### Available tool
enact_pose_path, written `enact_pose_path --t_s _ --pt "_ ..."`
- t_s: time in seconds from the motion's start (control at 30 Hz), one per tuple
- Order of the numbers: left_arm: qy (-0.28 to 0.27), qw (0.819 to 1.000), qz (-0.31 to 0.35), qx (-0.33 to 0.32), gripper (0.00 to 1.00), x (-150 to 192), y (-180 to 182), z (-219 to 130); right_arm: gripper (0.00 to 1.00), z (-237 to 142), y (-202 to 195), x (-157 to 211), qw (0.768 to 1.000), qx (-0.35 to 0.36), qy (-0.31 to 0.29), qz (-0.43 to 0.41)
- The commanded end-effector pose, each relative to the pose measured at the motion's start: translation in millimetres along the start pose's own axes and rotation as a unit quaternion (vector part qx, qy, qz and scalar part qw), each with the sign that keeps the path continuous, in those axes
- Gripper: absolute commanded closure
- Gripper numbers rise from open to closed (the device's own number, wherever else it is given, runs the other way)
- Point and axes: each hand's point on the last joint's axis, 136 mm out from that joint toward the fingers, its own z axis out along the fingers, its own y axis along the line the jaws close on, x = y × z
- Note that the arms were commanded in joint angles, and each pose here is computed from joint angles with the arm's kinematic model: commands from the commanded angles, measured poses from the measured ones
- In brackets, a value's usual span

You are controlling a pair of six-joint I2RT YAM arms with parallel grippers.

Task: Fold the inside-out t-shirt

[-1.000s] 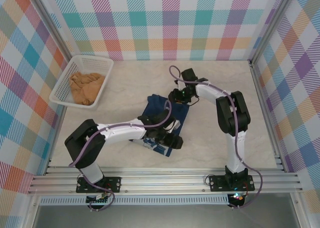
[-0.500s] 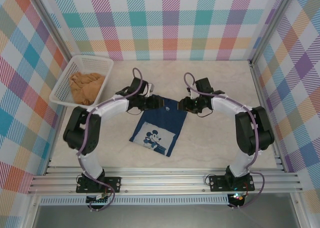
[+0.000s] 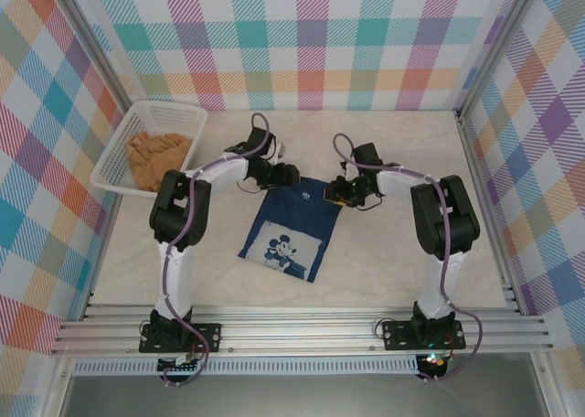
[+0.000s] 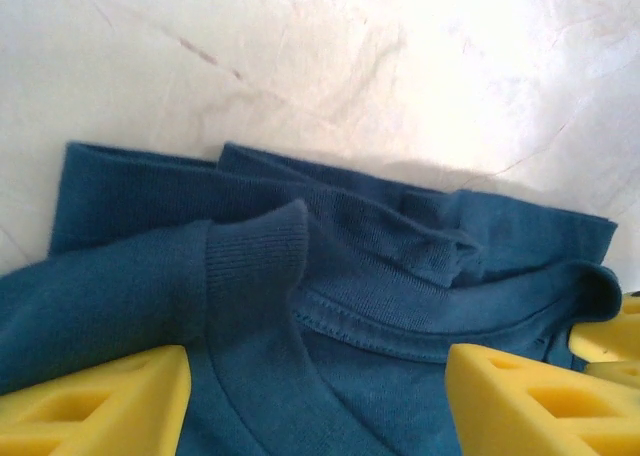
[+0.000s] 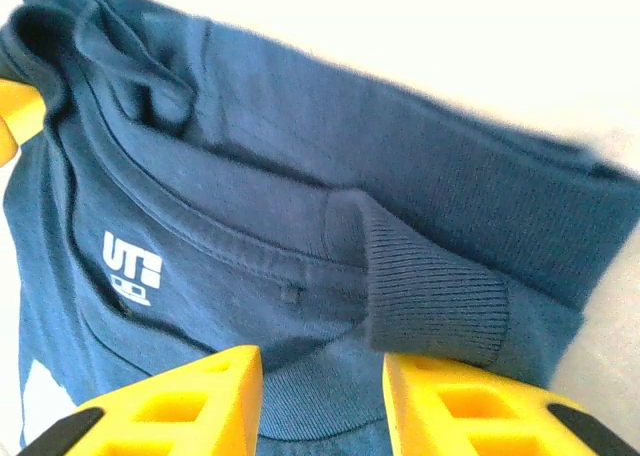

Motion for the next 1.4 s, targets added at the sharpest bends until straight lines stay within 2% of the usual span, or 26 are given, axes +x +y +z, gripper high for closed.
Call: enact_pose_path --t_s 0.0,0.1,0.27,0.43,0.6,0.73,0.83,0.97,1.2,1.37 --pt "-0.034 0.999 0.024 -0.009 0.3 -16.1 -7.1 -38.0 0.62 -26.0 9.7 -9.7 0.999 0.011 -0.023 -0.04" --pt "-0.046 0.998 0.024 -0.036 0.29 -15.4 4.9 -47.4 0.59 -40.6 6.1 -2.6 0.998 0.033 -0.032 -0.052" --pt "-0.012 0.996 0.017 -0.09 0.3 -8.7 34.7 -30.2 0.55 -42.1 -9.0 0.3 0.996 0.068 -0.04 -0.042" --pt "0.006 0.996 0.018 -0.091 0.31 -12.5 37.8 -15.5 0.52 -30.6 -20.5 -7.4 0.995 0.091 -0.038 -0.02" --pt "0.025 0.998 0.017 -0.052 0.39 -12.7 27.8 -1.2 0.49 -17.9 -27.3 -11.5 0.995 0.097 -0.033 -0.004" --pt "0.046 0.999 0.009 -0.015 0.49 -5.4 18.0 6.2 0.49 -5.8 -21.0 -12.7 0.997 0.067 -0.024 0.004" --pt "0.048 0.999 0.006 -0.007 0.52 -2.2 16.0 5.2 0.51 -0.6 -17.1 -15.5 0.998 0.052 -0.019 0.005" --pt "0.04 0.998 0.005 -0.047 0.46 -7.8 32.2 -0.7 0.51 3.7 -18.1 -15.5 0.998 0.054 -0.009 0.007" --pt "0.006 0.998 0.034 -0.057 0.35 -24.1 36.4 -21.2 0.5 -8.1 -26.0 -10.1 0.996 0.084 -0.017 -0.006" --pt "0.012 0.996 0.044 -0.071 0.31 -23.8 42.6 -18.2 0.5 -5.1 -29.0 -8.0 0.996 0.086 -0.012 -0.005"
